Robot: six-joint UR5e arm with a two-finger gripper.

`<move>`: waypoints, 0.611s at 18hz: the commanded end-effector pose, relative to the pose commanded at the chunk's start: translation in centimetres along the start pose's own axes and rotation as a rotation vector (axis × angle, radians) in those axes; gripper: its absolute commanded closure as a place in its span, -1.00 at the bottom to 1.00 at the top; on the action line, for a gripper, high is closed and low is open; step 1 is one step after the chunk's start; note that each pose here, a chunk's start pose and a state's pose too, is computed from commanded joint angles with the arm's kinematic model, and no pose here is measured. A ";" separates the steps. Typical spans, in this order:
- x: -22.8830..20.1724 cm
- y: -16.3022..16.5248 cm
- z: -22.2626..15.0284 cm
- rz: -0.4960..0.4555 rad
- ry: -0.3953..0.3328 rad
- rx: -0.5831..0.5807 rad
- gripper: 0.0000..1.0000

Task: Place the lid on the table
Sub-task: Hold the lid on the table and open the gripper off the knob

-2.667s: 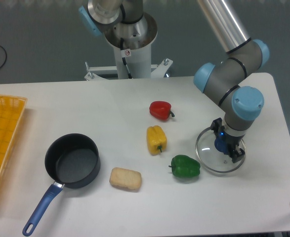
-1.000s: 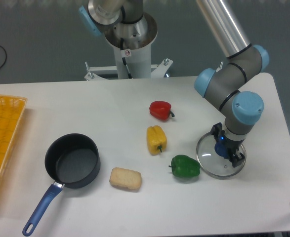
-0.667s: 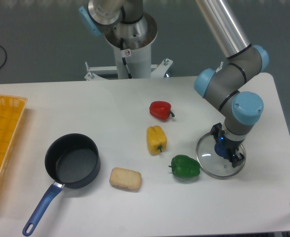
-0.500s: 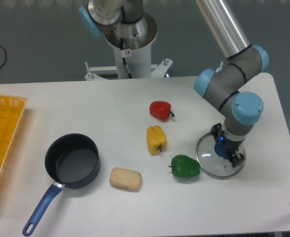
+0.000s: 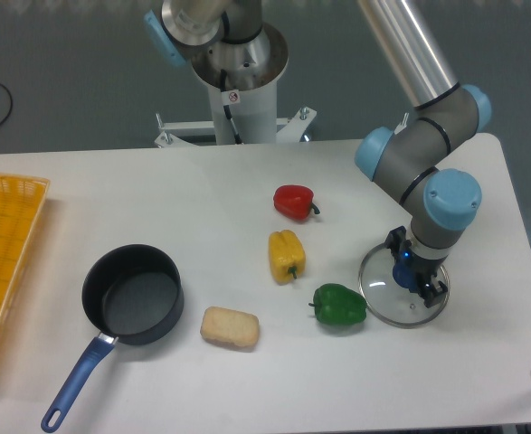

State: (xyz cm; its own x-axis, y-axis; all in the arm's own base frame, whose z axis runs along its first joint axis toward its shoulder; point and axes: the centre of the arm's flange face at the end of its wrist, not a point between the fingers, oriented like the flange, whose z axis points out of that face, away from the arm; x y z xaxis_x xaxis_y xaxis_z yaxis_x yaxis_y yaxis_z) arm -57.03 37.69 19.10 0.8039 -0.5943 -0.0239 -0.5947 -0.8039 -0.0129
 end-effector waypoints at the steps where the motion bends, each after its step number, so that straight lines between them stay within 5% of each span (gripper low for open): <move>1: 0.0 0.1 0.0 -0.002 0.000 0.000 -0.37; 7: 0.0 0.0 -0.5 0.014 -0.007 -0.002 -0.94; 11: 0.5 -0.2 -3.6 0.065 -0.043 -0.017 -1.00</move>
State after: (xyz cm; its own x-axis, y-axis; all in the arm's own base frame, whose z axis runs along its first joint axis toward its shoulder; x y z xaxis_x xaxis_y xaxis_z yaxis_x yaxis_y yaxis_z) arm -56.47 37.42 22.72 0.7620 -0.6441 -0.0668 -0.6451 -0.7640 0.0073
